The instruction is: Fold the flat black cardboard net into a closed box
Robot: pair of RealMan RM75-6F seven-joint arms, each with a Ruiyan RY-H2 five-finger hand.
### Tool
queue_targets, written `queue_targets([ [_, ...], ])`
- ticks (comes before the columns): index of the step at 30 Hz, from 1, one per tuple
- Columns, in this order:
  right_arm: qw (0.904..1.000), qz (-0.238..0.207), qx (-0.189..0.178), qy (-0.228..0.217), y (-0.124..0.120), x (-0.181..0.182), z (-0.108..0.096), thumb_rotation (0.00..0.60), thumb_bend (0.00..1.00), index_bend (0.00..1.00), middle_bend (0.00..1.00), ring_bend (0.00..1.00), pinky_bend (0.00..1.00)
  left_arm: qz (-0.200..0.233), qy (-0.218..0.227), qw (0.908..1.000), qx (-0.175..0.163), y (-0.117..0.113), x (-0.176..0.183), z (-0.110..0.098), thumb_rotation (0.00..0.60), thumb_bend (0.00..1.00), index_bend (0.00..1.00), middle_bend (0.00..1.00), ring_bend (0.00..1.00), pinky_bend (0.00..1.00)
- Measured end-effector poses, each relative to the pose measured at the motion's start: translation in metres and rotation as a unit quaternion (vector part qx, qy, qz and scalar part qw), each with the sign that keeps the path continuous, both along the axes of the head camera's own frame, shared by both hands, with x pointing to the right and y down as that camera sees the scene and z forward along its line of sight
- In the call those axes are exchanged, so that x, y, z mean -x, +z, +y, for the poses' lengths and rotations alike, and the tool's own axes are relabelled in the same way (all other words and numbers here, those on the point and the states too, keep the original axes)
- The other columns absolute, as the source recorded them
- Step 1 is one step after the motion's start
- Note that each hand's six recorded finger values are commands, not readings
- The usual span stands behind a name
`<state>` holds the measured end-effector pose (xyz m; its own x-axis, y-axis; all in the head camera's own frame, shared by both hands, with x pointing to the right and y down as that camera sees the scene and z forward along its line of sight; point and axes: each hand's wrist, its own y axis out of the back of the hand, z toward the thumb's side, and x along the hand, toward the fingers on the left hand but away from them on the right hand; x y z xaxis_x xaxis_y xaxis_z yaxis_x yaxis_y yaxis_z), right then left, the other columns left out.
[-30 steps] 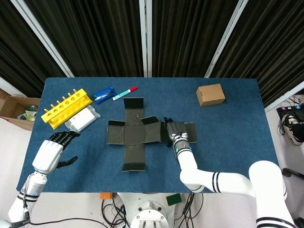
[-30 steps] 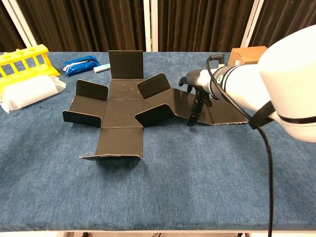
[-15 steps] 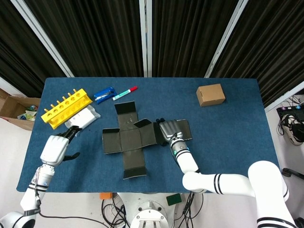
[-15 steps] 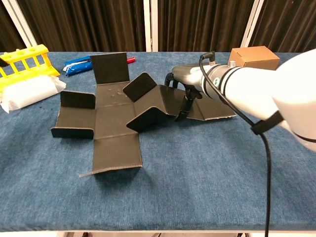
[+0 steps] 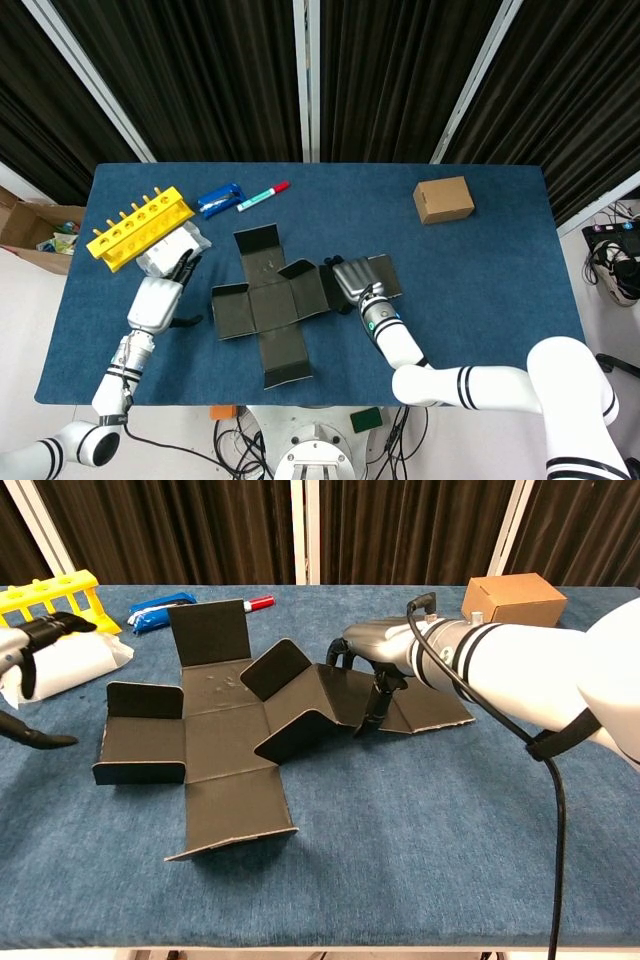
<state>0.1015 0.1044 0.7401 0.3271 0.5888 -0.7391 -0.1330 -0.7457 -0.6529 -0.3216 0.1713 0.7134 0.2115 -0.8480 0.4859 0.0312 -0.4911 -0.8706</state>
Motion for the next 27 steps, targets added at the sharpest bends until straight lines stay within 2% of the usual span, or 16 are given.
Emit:
queue_targets([
  [13,1.0000,-0.006,0.002,0.001,0.000,-0.001,0.002,0.600,0.31,0.48,0.44,0.82,1.00,-0.026,0.034,0.9989,-0.017,0.021,-0.013,0.006,0.540,0.00,0.00,0.00,0.50,0.74],
  [15,1.0000,-0.006,0.001,0.001,0.000,-0.002,0.002,0.600,0.31,0.48,0.44,0.82,1.00,-0.018,0.030,0.9993,-0.016,0.022,-0.015,0.007,0.542,0.00,0.00,0.00,0.50,0.74],
  [19,1.0000,-0.007,-0.004,-0.002,0.000,-0.002,0.001,0.600,0.31,0.48,0.44,0.82,1.00,0.043,0.000,0.9991,-0.004,0.021,-0.023,0.009,0.569,0.00,0.00,0.00,0.50,0.75],
  [21,0.9999,-0.008,-0.008,-0.007,-0.001,0.000,0.000,0.600,0.31,0.48,0.44,0.82,1.00,0.089,-0.019,0.9958,0.005,0.019,-0.029,0.010,0.593,0.00,0.00,0.00,0.50,0.75],
  [27,0.9987,-0.008,-0.027,-0.043,-0.008,0.007,-0.002,0.600,0.31,0.48,0.43,0.82,1.00,0.214,-0.056,0.9744,0.042,0.011,-0.051,0.012,0.599,0.00,0.00,0.00,0.50,0.74],
])
